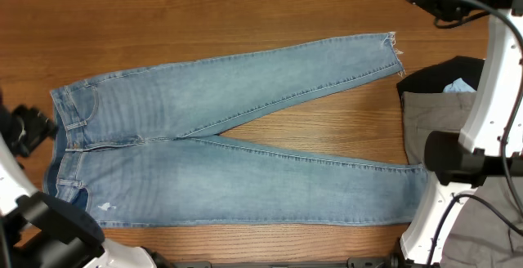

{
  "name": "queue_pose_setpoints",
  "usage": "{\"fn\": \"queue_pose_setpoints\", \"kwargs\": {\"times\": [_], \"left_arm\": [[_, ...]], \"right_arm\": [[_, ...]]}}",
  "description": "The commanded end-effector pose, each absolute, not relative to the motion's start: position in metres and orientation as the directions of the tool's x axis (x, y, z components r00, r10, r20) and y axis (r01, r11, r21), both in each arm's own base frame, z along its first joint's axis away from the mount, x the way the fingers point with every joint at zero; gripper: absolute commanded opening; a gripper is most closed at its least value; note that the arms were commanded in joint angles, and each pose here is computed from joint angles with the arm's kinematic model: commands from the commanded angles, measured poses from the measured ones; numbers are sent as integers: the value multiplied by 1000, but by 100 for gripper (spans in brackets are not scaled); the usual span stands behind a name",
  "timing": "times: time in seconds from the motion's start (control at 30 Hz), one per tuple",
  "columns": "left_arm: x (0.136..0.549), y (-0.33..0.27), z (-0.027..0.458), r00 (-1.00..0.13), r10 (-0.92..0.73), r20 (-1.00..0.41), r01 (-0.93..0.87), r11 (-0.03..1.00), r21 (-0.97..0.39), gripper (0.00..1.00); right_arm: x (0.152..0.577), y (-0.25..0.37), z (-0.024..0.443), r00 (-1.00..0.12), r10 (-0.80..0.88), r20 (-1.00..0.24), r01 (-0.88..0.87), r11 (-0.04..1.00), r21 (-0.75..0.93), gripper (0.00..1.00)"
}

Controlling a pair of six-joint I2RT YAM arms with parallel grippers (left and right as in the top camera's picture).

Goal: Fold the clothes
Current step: 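Grasp the waistband with the left gripper and drag it left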

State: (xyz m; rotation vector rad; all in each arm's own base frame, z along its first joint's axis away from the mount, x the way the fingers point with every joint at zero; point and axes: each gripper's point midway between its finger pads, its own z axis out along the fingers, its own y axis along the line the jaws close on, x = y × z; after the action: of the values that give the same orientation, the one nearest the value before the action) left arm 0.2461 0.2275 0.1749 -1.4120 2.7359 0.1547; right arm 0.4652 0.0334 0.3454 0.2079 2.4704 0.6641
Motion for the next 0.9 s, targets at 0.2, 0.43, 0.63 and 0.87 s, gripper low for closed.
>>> {"fn": "queue_pose_setpoints", "kwargs": {"times": [0.2, 0.43, 0.63, 0.87], "left_arm": [[237, 213, 55, -567, -824, -22, -814, 564, -137, 19], [243, 213, 9, -528, -842, -114, -823, 540, -179, 30], [288, 199, 45, -570, -810, -139, -706, 570, -421, 23], [332, 248, 111, -541, -759, -363, -648, 651, -396, 49]], "right_arm": [[450, 111, 354, -854, 145, -500, -157, 844, 513, 62], [445, 130, 354, -859, 108, -500, -193, 836, 513, 61], [445, 130, 354, -859, 108, -500, -193, 836, 513, 62], [445, 130, 354, -859, 108, -500, -193, 836, 513, 63]]}}
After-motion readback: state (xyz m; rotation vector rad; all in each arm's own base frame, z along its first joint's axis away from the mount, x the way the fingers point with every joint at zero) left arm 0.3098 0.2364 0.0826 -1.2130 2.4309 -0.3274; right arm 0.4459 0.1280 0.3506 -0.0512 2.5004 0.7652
